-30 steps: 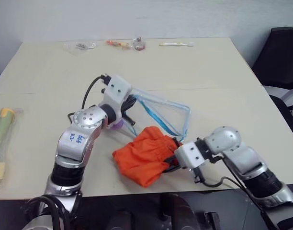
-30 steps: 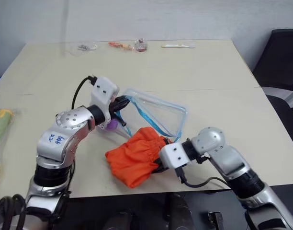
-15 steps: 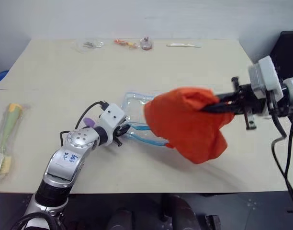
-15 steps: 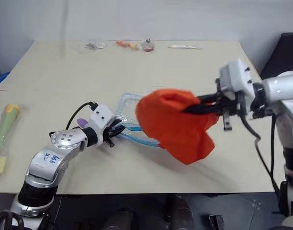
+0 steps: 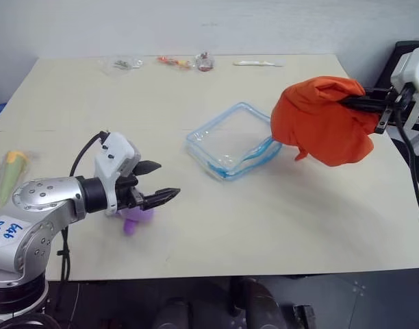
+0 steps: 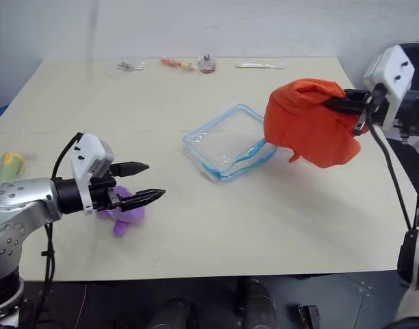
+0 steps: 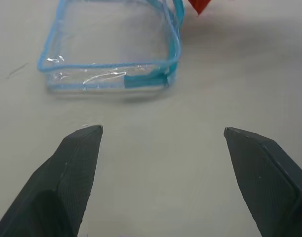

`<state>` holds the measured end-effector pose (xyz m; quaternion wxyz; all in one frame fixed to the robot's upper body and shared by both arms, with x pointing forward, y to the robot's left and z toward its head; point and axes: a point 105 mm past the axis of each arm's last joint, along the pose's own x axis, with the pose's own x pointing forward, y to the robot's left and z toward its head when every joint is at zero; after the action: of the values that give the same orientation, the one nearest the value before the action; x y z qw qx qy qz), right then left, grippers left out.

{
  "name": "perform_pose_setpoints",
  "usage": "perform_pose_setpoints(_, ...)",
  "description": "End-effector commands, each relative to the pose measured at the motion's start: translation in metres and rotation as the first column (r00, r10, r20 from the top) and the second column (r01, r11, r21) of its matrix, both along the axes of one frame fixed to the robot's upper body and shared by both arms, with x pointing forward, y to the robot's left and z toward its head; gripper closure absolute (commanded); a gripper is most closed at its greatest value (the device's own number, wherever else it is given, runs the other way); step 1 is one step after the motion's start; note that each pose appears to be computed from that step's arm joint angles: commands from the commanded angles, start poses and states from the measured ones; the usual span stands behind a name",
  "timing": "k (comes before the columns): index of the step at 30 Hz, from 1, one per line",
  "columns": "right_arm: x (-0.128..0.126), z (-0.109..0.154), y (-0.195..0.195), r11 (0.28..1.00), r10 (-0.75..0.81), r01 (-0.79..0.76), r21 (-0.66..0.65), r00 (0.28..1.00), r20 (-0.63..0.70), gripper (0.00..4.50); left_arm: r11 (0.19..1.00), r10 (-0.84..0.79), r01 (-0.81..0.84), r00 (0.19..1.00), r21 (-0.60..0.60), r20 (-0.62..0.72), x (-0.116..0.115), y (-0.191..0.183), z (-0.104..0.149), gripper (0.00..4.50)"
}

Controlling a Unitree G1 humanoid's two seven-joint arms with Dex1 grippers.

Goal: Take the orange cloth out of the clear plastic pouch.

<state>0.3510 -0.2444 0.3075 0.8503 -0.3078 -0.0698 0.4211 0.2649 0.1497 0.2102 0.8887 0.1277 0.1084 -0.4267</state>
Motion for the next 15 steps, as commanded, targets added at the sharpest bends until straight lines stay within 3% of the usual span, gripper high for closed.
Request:
perform_pose_setpoints(1, -0.028, 0.003, 0.032, 0.985, 0.172, -0.171, 0.023, 0.985, -0.007, 4.50, 1.000, 0.002, -0.002, 0.998, -0.004, 0.059, 0.006, -0.004, 0.007, 0.32)
perform_pose_setpoints(5, -0.038, -0.003, 0.033, 0.989, 0.149, -0.149, -0.014, 0.989, -0.009, 4.50, 0.999, -0.044, 0.044, 0.995, 0.002, 0.094, 0.006, -0.010, 0.009, 0.32)
perform_pose_setpoints(11, -0.025, 0.007, -0.020, 0.995, -0.085, 0.088, -0.042, 0.995, 0.057, 4.50, 0.992, -0.018, 0.002, 0.992, 0.126, 0.122, 0.019, 0.016, 0.001, 0.32)
perform_pose_setpoints(15, -0.020, 0.019, -0.055, 0.964, -0.230, 0.247, -0.093, 0.959, 0.163, 4.50, 0.983, 0.001, -0.027, 0.990, 0.183, 0.141, 0.033, 0.038, -0.003, 0.32)
